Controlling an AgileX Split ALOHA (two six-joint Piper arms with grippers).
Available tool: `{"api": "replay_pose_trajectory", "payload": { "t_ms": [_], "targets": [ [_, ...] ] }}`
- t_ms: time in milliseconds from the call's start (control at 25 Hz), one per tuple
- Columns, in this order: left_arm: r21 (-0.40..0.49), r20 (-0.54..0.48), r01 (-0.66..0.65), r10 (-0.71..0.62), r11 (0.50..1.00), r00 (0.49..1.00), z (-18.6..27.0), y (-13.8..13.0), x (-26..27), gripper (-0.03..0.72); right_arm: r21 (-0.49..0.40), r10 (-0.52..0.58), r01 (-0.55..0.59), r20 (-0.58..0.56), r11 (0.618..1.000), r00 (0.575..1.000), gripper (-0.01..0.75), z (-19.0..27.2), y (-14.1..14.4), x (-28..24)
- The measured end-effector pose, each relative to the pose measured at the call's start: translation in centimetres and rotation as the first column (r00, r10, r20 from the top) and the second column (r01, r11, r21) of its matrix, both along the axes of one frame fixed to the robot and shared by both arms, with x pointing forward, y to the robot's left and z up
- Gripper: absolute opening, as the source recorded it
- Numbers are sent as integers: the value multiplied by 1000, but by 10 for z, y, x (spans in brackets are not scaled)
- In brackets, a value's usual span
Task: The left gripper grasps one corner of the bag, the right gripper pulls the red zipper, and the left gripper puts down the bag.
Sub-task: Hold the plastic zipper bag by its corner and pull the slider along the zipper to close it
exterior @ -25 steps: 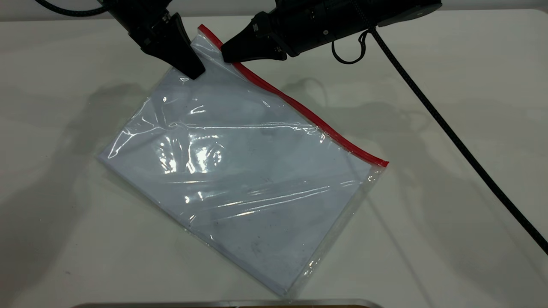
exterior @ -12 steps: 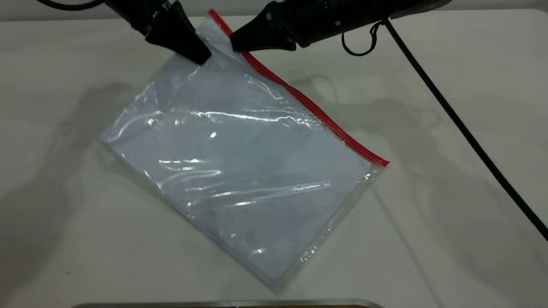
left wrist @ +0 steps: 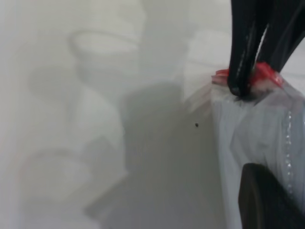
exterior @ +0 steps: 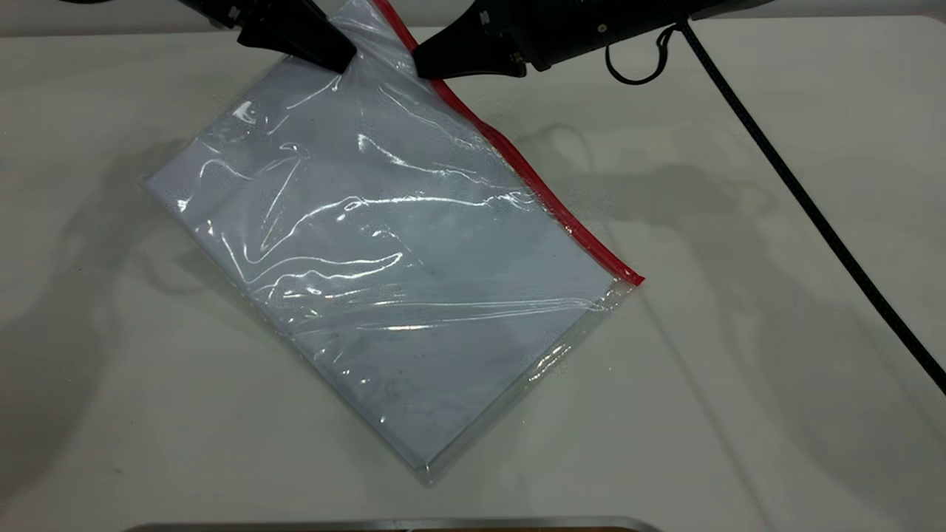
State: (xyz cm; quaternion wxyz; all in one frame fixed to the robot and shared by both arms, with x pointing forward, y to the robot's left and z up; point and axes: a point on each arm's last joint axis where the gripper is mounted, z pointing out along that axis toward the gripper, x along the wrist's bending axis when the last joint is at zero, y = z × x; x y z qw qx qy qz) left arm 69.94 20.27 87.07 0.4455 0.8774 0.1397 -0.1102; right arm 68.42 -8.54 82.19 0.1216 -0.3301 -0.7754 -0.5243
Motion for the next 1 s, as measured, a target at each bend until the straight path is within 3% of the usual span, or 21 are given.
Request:
{"api": "replay_pose_trajectory", "payload": {
  "t_ms": [160,360,640,1000],
  "targets": [
    [-21,6,-14,14,1000,1000,1,-1,1,53,-49,27,-27,15,998,1000,37,-3,-8,1],
    [-43,22,-23,24,999,999,3,3,3,53,-180,108,-105,3,978,994,38,-12,-21,-3],
    [-65,26,-72,74,995,997,5,16,7,53,-421,203,-215,-74,881,976,41,-35,-53,-9],
    [-75,26,-81,83,994,996,5,15,8,53,-535,162,-276,-250,799,955,44,-43,-77,-17]
  ]
}}
